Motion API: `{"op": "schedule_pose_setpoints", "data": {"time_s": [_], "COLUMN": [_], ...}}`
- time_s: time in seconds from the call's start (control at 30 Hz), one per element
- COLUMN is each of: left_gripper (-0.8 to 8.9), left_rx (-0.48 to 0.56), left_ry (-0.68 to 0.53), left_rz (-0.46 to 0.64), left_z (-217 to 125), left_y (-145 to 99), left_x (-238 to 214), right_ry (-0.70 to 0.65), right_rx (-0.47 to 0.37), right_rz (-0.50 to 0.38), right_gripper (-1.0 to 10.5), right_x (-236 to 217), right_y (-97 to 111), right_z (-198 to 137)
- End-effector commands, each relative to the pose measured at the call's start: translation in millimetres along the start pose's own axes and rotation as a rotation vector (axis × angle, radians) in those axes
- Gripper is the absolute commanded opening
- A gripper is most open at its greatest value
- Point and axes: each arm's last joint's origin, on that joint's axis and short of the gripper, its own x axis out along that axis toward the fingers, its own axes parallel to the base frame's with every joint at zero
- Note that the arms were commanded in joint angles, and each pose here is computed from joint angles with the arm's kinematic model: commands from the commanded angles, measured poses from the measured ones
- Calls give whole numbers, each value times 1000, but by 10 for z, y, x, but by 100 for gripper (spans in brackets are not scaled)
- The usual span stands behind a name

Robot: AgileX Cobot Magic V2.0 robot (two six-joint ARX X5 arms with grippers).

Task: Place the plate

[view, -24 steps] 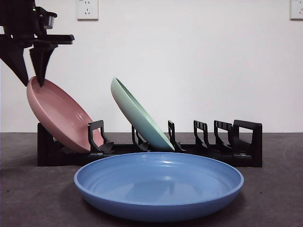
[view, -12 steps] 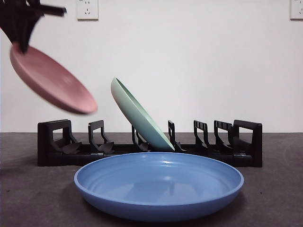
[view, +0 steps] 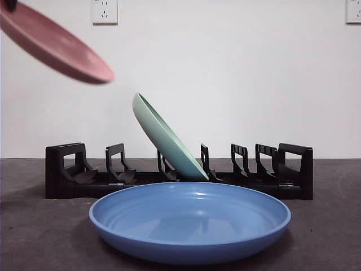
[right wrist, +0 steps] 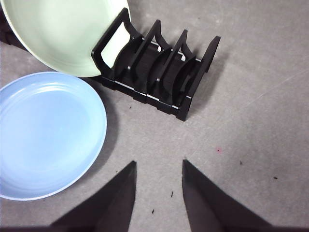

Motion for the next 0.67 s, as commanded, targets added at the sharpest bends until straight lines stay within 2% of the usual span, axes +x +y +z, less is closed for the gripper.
{"op": "schedule_pose_setpoints", "data": {"time_s": [0.03,0.37,0.57,0.67], "left_gripper": [10,10,10,10], "left_rx": [-4,-131,-237,-315], "left_ry": [-39,-140,-71,-23], "left_rz": [-23,-81,-199,-299], "left_z": [-128,-1141,-1770,-1995], "left_y": [38,196,192,147], "left_x": [-183,-350,-138,17], "right_ry": [-10,-18,-18,-18], "right_rx": [7,7,7,7], "right_rz": [1,2,2,3], "right_gripper": [152,152,152,152], "right_x": [-18,-37,-37,-37], "right_y": [5,8,8,8], "right_z": [16,11,11,11]}}
